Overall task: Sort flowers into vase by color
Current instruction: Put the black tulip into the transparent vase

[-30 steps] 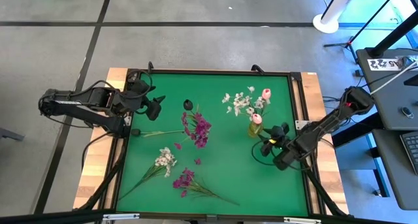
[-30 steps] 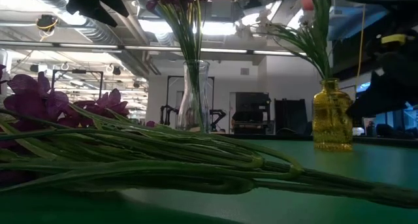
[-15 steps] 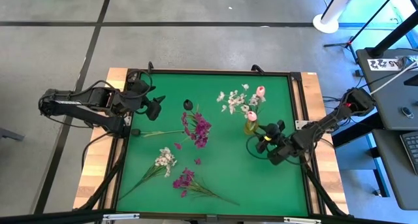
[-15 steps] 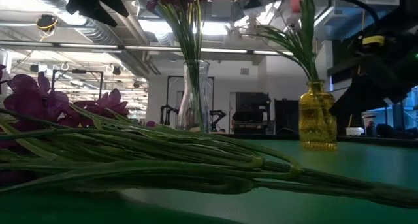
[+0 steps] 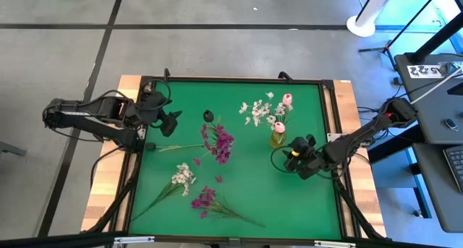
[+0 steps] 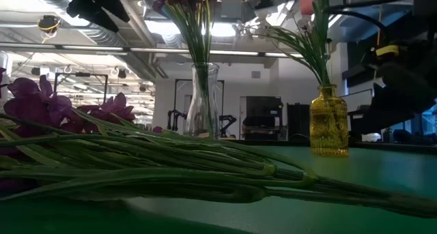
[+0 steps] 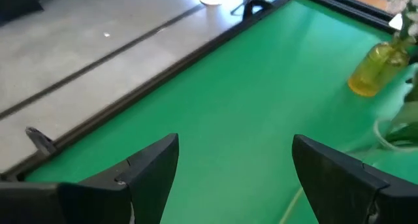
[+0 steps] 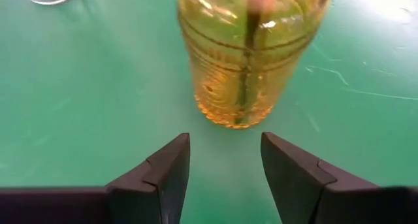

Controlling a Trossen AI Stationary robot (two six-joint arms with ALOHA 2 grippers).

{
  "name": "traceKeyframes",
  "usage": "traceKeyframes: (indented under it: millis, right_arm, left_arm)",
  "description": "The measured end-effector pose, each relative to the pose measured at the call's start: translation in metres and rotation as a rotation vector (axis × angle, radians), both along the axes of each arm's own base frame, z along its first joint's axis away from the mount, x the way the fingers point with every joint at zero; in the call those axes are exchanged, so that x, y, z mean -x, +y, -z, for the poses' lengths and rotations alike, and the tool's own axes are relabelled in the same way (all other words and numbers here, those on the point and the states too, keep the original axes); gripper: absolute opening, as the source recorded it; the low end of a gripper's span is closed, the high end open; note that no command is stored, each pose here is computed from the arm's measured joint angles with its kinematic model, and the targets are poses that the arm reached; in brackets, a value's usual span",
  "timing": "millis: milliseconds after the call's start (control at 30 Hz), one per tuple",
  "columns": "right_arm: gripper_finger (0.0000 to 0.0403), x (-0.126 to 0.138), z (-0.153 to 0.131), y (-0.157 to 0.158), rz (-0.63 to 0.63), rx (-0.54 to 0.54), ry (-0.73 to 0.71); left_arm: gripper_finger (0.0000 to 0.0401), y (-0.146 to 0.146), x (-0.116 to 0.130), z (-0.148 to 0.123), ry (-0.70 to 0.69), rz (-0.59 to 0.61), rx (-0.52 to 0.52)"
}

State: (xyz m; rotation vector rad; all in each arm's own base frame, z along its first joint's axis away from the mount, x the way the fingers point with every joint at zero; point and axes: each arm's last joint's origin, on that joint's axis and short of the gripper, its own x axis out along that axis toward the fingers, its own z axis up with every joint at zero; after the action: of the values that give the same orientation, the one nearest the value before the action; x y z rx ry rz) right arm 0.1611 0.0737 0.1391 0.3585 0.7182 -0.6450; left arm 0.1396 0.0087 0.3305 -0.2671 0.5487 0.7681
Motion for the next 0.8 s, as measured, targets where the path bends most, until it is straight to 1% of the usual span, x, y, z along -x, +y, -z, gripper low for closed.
traceKeyframes:
  millis: [233, 333, 400, 467, 500, 567, 667, 733, 800]
  right_arm:
    - [0.0189, -0.004, -0.021, 0.004, -0.034, -0.069, 0.025]
    - [0.0189, -0.005, -0.032, 0.006, -0.037, -0.068, 0.044]
    - [0.0189, -0.006, -0.039, 0.006, -0.037, -0.061, 0.062]
    - [0.0189, -0.008, -0.046, 0.008, -0.038, -0.058, 0.063]
    - [0.0189, -0.008, -0.049, 0.009, -0.04, -0.043, 0.054]
    - [0.0189, -0.008, -0.056, 0.015, -0.053, 0.023, 0.001]
    - [0.0189, -0.005, -0.067, 0.027, -0.085, 0.117, -0.086]
    - [0.0189, -0.001, -0.072, 0.035, -0.105, 0.158, -0.138]
    - [0.0189, 0.004, -0.076, 0.04, -0.12, 0.188, -0.191]
  left_arm:
    - [0.0293, -0.004, 0.005, 0.008, 0.096, 0.093, 0.131]
    - [0.0293, -0.007, 0.004, 0.013, 0.145, 0.158, 0.206]
    - [0.0293, -0.011, 0.002, 0.022, 0.179, 0.201, 0.258]
    - [0.0293, -0.016, -0.002, 0.036, 0.235, 0.224, 0.303]
    - [0.0293, -0.019, -0.003, 0.045, 0.269, 0.231, 0.322]
    - [0.0293, -0.024, -0.005, 0.063, 0.341, 0.23, 0.354]
    - [0.0293, -0.028, -0.006, 0.09, 0.435, 0.198, 0.377]
    - [0.0292, -0.03, -0.006, 0.103, 0.474, 0.179, 0.383]
    - [0.0292, -0.033, -0.007, 0.112, 0.486, 0.177, 0.389]
